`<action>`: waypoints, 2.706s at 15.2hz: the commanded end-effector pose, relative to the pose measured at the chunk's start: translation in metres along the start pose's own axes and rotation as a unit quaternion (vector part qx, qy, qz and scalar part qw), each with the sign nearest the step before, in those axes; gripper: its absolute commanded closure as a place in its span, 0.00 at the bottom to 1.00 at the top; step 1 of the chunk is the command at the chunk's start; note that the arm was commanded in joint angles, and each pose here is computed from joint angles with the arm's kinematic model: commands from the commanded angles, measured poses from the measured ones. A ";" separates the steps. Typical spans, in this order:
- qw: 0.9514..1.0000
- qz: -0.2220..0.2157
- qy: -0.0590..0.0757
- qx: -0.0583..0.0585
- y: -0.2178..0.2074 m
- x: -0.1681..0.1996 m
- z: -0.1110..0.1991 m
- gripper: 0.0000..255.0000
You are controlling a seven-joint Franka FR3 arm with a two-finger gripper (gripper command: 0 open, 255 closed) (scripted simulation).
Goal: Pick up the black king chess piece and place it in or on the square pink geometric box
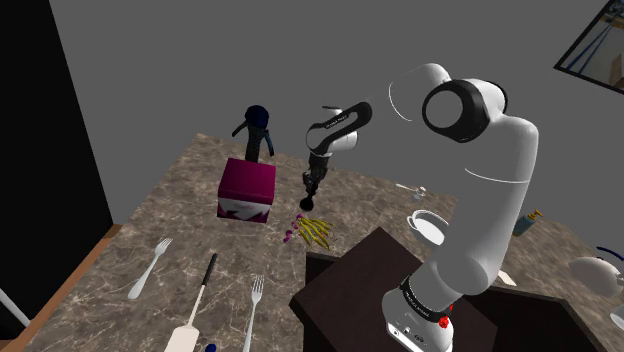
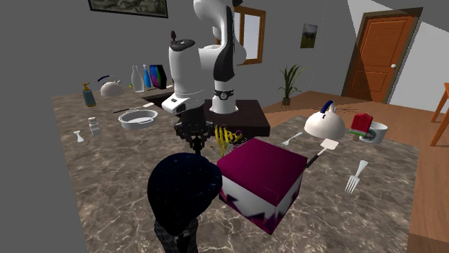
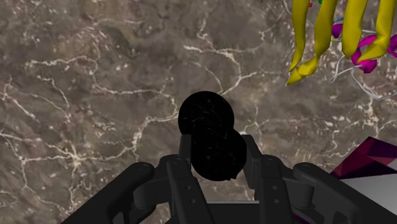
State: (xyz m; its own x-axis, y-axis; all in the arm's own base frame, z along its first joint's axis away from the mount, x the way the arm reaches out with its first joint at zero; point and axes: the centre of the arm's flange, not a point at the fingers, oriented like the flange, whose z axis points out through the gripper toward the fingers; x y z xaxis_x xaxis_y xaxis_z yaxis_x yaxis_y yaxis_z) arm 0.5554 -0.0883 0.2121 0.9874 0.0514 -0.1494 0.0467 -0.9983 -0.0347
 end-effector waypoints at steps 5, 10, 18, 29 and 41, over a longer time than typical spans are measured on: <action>1.000 0.000 0.000 0.000 -0.001 -0.005 -0.030 1.00; 1.000 0.000 0.000 0.000 -0.002 -0.009 -0.056 1.00; 1.000 0.000 0.000 0.000 -0.004 -0.015 -0.097 1.00; 1.000 0.000 0.000 0.000 -0.006 -0.024 -0.155 1.00; 1.000 0.000 0.000 0.000 -0.018 -0.025 -0.213 1.00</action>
State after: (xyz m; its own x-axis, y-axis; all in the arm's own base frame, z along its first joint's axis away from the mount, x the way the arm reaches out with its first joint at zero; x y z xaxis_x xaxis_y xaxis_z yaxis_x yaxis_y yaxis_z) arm 0.5589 -0.0820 0.4243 0.9876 0.0513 -0.1487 0.0466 -0.9983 -0.0347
